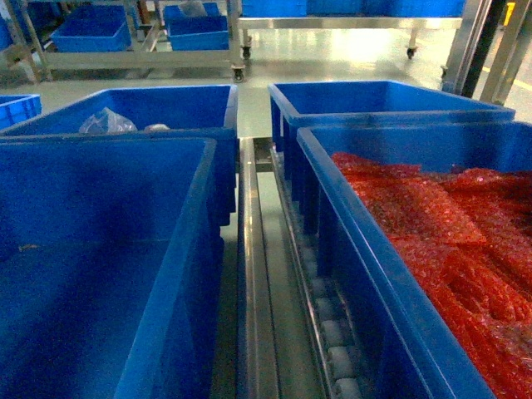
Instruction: Pick blue part to blue bin on bottom shelf
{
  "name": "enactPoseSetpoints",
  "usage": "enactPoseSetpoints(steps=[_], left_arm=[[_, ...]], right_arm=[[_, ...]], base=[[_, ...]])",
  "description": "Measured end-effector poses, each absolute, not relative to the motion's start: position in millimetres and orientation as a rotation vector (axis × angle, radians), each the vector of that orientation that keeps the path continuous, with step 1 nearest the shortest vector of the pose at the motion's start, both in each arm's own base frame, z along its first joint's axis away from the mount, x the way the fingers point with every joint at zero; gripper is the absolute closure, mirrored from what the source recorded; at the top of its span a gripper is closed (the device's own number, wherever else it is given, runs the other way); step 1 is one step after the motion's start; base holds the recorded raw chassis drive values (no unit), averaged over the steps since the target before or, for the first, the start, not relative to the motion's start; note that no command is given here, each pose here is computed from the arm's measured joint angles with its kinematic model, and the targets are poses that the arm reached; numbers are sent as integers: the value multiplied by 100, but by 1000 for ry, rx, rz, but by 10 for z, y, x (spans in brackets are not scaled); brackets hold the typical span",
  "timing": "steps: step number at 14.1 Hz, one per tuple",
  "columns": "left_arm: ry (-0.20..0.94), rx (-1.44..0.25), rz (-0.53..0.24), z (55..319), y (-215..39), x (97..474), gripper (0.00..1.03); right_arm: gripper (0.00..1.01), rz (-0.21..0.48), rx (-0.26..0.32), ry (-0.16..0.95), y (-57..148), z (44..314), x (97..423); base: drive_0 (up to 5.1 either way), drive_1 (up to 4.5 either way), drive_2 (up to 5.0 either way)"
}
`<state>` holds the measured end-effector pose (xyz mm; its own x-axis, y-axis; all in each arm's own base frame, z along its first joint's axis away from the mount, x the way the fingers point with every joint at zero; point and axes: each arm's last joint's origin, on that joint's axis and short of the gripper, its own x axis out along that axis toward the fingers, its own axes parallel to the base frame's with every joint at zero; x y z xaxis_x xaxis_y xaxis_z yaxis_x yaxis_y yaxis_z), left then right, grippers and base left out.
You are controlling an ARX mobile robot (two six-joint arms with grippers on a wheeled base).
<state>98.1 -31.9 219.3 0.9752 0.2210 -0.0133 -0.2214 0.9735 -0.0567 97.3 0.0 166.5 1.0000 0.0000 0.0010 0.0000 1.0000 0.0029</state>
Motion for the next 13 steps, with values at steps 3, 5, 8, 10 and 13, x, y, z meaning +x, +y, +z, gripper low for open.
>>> enactPoseSetpoints(steps=[3,5,8,10,13], left_arm=[[7,-58,223,2193,-319,981,59],[7,-58,223,2193,-319,981,59],[7,-58,223,2193,-319,981,59],[7,-58,223,2193,-319,981,59],[7,-58,223,2193,-319,981,59]], right_arm=[[3,0,3,-1,0,1665,973],[3,0,3,-1,0,1665,973],[3,0,3,-1,0,1665,973],[3,0,3,-1,0,1665,973],[3,0,3,-1,0,1665,973]], base=[[0,0,0],[0,0,0],[0,0,0],[0,0,0],[0,0,0]])
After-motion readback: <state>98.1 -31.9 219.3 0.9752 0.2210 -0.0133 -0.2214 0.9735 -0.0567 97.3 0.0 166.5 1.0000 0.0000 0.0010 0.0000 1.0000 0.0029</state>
